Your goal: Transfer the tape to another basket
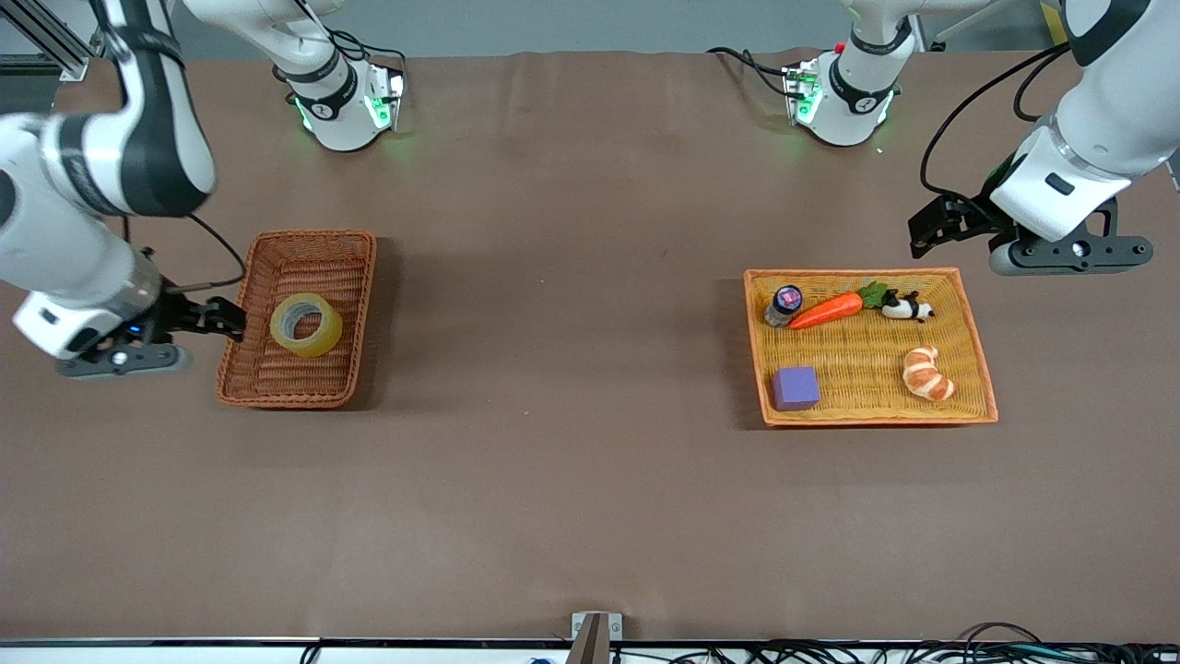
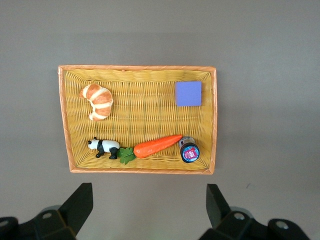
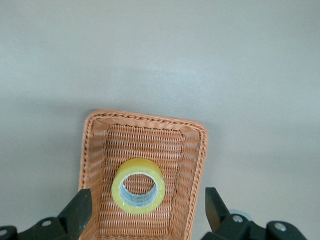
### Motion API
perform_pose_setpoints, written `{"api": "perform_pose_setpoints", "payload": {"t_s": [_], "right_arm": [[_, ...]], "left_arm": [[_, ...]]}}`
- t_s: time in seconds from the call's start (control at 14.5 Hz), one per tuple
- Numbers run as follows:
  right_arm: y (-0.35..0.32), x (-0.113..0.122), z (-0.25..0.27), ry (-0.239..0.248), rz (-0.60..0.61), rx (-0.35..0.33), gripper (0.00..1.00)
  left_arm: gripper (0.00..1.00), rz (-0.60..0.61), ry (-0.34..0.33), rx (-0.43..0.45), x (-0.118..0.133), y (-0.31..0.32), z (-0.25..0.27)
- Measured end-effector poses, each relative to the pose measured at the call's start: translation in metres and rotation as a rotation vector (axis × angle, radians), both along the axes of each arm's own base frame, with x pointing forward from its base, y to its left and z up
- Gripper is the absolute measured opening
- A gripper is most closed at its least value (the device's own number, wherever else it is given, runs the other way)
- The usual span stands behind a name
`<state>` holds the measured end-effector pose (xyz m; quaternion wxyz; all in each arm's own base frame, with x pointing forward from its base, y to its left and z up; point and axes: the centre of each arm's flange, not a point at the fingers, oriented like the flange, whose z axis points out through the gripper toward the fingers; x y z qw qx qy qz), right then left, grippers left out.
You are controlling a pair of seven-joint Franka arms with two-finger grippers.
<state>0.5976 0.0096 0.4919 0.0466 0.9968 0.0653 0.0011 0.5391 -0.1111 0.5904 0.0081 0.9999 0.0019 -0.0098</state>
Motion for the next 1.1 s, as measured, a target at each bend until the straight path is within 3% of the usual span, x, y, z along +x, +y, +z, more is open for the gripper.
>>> {"api": "perform_pose_setpoints", "payload": {"t_s": [0.21, 0.48, 1.1], "right_arm": [[-0.008, 0.001, 0.072, -0.023, -0.027, 0.003, 1.00], [-0.023, -0.023, 0.126, -0.055, -0.068, 0.076, 1.00], [-0.021, -0.046, 0.147, -0.036, -0.125, 0.096, 1.00]], "left_arm": [[1.00, 0.001, 0.002, 0.000, 0.001, 0.000, -0.001], [1.00, 0.004, -0.005, -0.002, 0.002, 0.002, -0.001], [1.00, -0.002, -0.004, 0.035, 0.006, 0.005, -0.007]]}}
